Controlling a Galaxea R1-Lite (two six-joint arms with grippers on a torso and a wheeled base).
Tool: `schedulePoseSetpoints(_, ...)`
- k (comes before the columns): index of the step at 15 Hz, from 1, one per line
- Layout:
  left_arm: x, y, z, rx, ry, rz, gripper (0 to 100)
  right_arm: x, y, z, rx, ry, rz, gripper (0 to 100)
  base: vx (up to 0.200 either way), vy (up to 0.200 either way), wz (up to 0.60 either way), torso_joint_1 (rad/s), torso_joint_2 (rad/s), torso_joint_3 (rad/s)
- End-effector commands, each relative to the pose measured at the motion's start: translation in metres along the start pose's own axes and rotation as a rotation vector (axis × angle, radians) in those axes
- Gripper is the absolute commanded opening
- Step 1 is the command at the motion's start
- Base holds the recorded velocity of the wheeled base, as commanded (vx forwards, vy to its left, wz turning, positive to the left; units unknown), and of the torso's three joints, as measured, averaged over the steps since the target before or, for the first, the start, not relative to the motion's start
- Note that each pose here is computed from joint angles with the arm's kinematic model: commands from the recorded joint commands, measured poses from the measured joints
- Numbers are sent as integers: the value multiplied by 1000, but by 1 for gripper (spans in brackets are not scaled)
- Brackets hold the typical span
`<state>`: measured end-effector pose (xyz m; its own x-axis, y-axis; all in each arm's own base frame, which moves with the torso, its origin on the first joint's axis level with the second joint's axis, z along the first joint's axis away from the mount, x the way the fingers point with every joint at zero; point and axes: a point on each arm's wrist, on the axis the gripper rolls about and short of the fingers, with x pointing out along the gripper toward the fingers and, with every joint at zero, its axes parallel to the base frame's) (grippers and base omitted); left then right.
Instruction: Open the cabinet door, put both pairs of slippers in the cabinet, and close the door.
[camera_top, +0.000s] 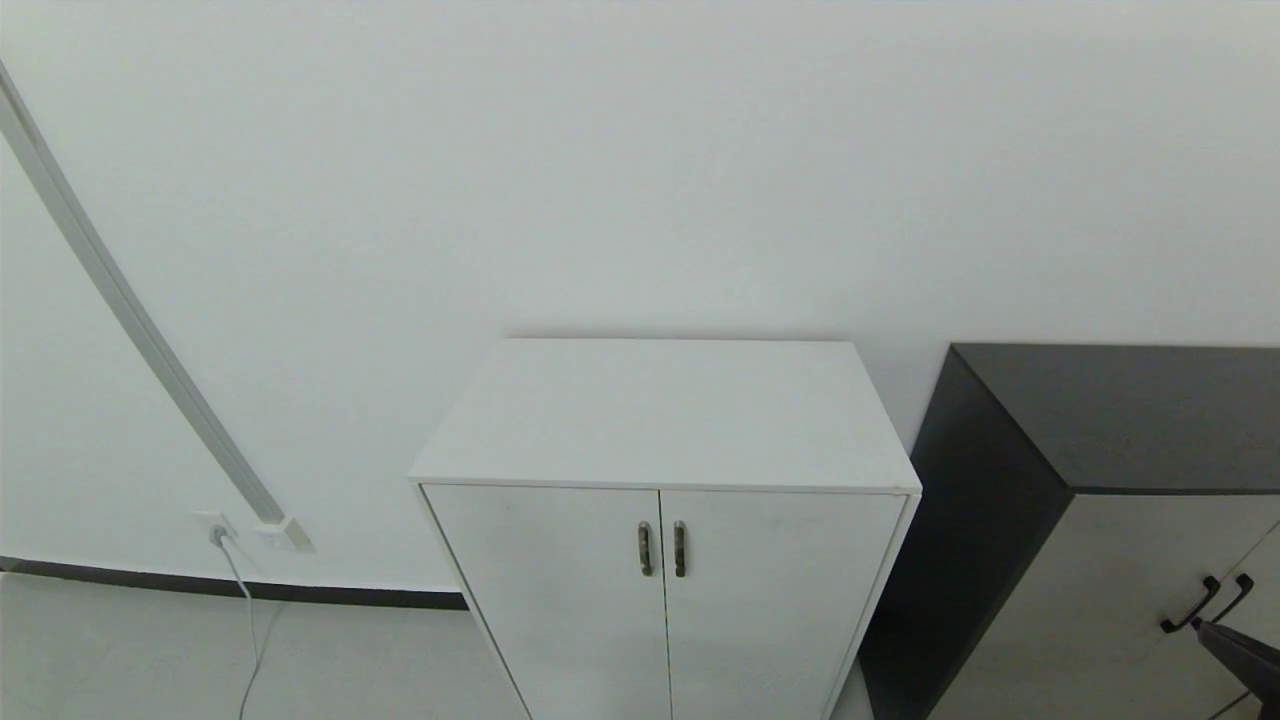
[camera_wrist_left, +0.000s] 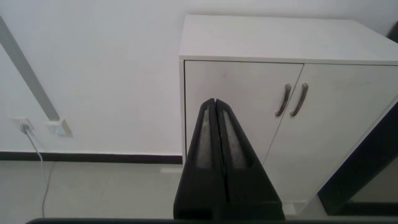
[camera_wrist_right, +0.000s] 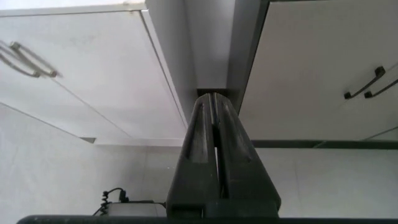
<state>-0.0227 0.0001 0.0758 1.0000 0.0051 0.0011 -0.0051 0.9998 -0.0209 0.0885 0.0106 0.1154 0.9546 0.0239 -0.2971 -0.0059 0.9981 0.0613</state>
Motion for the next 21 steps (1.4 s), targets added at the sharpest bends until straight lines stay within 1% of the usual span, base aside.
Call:
schedulePoseSetpoints(1,0,0,0,-1,0,1,0,-16,-2,-1,5,-60,15,0,0,0,0,0,0,0)
schedulePoseSetpoints(2,0,0,0,-1,0,1,0,-19,-2,-2,5,-59,21,0,0,0,0,0,0,0)
schedulePoseSetpoints(8,0,0,0,-1,0,-1,0,-45,-5,-27,-3,20,113,0,0,0,0,0,0,0)
schedulePoseSetpoints(13,0,0,0,-1,0,-1,0,-56,-8,-39,-6,23,119,0,0,0,0,0,0,0)
schedulePoseSetpoints(16,0,0,0,-1,0,-1,0,-62,-10,-48,-19,39,118,0,0,0,0,0,0,0)
schedulePoseSetpoints(21,0,0,0,-1,0,-1,0,-66,-11,-54,-31,53,115,0,0,0,0,0,0,0)
